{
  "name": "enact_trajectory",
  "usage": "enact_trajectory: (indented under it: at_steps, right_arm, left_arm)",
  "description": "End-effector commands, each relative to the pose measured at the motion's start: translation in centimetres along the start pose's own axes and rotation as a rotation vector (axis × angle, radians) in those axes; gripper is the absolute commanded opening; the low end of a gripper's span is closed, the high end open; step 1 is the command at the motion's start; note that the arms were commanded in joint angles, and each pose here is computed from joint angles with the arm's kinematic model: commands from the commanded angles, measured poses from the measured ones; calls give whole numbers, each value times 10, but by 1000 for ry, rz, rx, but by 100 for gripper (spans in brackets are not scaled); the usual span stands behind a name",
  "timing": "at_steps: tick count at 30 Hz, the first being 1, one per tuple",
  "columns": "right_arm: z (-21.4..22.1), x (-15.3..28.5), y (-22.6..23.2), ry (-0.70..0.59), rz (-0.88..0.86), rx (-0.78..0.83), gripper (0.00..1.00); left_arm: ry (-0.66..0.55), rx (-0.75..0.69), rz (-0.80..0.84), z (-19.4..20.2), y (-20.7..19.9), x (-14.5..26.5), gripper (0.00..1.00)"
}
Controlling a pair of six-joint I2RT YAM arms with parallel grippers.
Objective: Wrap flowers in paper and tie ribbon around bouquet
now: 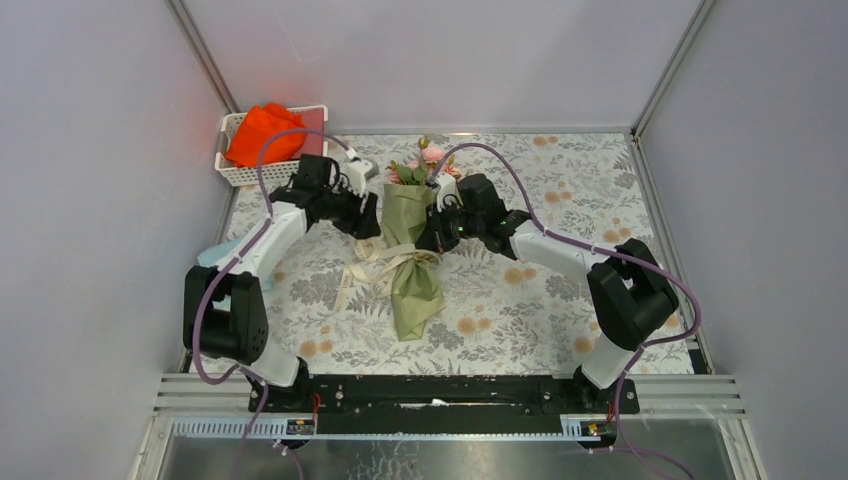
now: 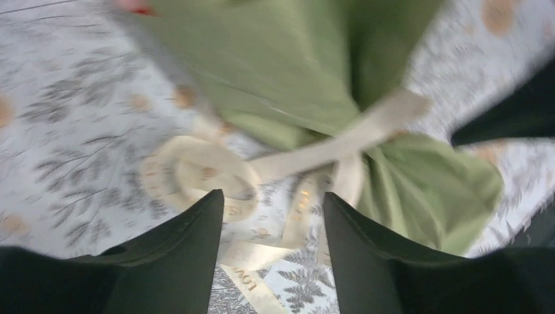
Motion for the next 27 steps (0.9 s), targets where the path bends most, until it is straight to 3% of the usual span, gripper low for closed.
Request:
enact_trajectory:
  at_steps: [1, 5, 10, 12, 15, 19, 20, 23, 27]
  right_arm:
    - [-26, 11, 17, -90, -45, 95, 0]
    - [-23, 11, 15, -89, -37, 90, 21]
    - [-23, 13, 15, -100, -35, 100, 28]
    - [-22, 13, 14, -99, -35, 99, 28]
    - [-20, 13, 13, -97, -36, 99, 28]
    - [-18, 14, 17, -98, -67, 132, 28]
    - [-17, 14, 18, -105, -78, 150, 29]
    - [-19, 17, 21, -145, -110, 230, 33]
    - [-26, 17, 25, -266, -164, 367, 42]
  left_arm:
    - [-6, -397, 348, 25, -85, 5, 73]
    - [111, -453, 323, 57, -82, -11, 94]
    - [148, -501, 184, 70, -54, -30, 90]
    - [161, -521, 156, 75, -48, -34, 80]
    - [172, -547, 135, 82, -43, -36, 54]
    - [153, -550, 163, 81, -51, -34, 8]
    - [147, -546, 177, 79, -54, -33, 0]
    - [97, -504, 241, 62, -70, -24, 0]
    - [-50, -369, 303, 9, -93, -10, 0]
Point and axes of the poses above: each gripper's point midway between its finger pads, its own x axis back along the fingers, its own y axis along the line the jaws close on, z = x × y, the point moved 1 cm from there along x, back along the fingers, and after that the axes turned 10 degrees about -x, right-handed, at the moved point
